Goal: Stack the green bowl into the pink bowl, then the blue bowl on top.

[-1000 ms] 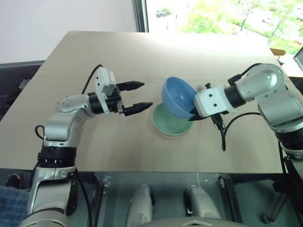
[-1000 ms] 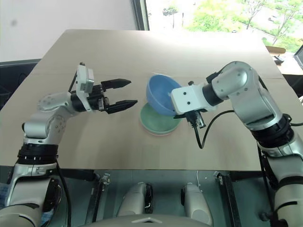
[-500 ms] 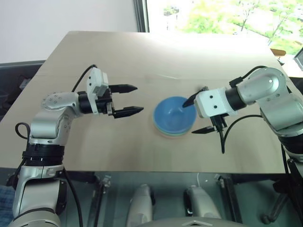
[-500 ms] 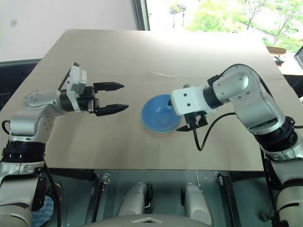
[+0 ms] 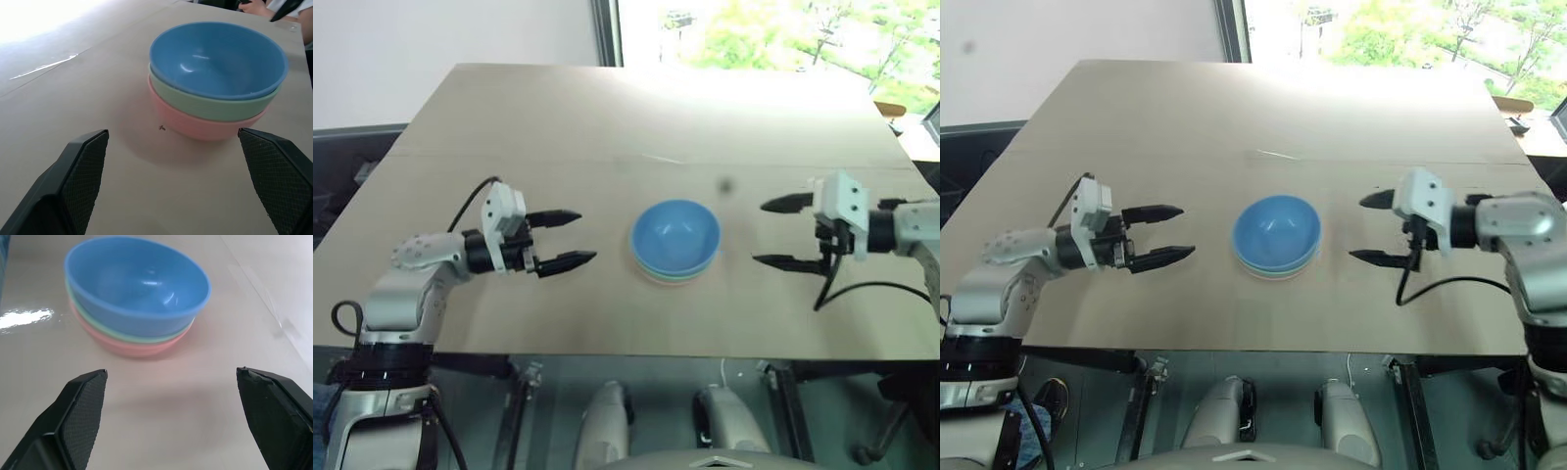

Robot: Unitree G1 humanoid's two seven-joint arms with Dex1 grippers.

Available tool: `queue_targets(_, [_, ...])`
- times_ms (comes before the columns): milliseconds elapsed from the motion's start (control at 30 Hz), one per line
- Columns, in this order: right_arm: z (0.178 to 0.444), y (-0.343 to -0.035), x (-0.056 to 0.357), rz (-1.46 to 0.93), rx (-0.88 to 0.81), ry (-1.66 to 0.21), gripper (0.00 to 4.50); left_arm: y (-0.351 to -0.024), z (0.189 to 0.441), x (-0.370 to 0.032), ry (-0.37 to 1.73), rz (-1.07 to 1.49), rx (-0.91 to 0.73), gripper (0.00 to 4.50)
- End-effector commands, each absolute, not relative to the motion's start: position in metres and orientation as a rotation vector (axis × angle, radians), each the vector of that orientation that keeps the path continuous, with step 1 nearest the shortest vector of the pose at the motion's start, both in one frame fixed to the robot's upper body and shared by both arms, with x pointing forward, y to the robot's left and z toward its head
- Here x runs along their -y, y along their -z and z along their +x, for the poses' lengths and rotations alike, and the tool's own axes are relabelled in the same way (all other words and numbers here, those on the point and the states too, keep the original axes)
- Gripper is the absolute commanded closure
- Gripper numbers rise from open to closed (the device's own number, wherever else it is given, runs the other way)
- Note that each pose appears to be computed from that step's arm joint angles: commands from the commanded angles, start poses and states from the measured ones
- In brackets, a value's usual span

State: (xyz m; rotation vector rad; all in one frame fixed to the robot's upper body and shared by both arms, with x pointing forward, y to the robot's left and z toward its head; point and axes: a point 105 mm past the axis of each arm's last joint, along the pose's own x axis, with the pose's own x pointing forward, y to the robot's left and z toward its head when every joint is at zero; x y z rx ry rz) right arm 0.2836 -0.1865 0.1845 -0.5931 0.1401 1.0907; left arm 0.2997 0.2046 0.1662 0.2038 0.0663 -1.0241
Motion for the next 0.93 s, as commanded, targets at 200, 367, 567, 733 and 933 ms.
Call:
queue_targets(200, [0.251,-0.179,0.233,-0.394,-0.011,-0.993,0.06,-0.161,0.284,-0.215,0.907,0.212,-0.012,0.0])
queue_targets(367, [0.236,-0.171,0.246,-0.319,-0.001,-1.001,0.06,-0.163,0.278,-0.222,0.883,0.222,0.039,0.0])
queue_targets(567, [0.226,-0.172,0.252,-0.289,-0.002,-1.042,0.06,-0.164,0.276,-0.224,0.876,0.225,0.076,0.0])
queue_targets(733, [0.227,-0.176,0.25,-0.287,0.018,-1.044,0.06,-0.166,0.275,-0.223,0.874,0.234,0.1,0.0])
queue_targets(933, [0.228,-0.179,0.247,-0.28,0.037,-1.037,0.06,-0.166,0.278,-0.221,0.876,0.267,0.103,0.0])
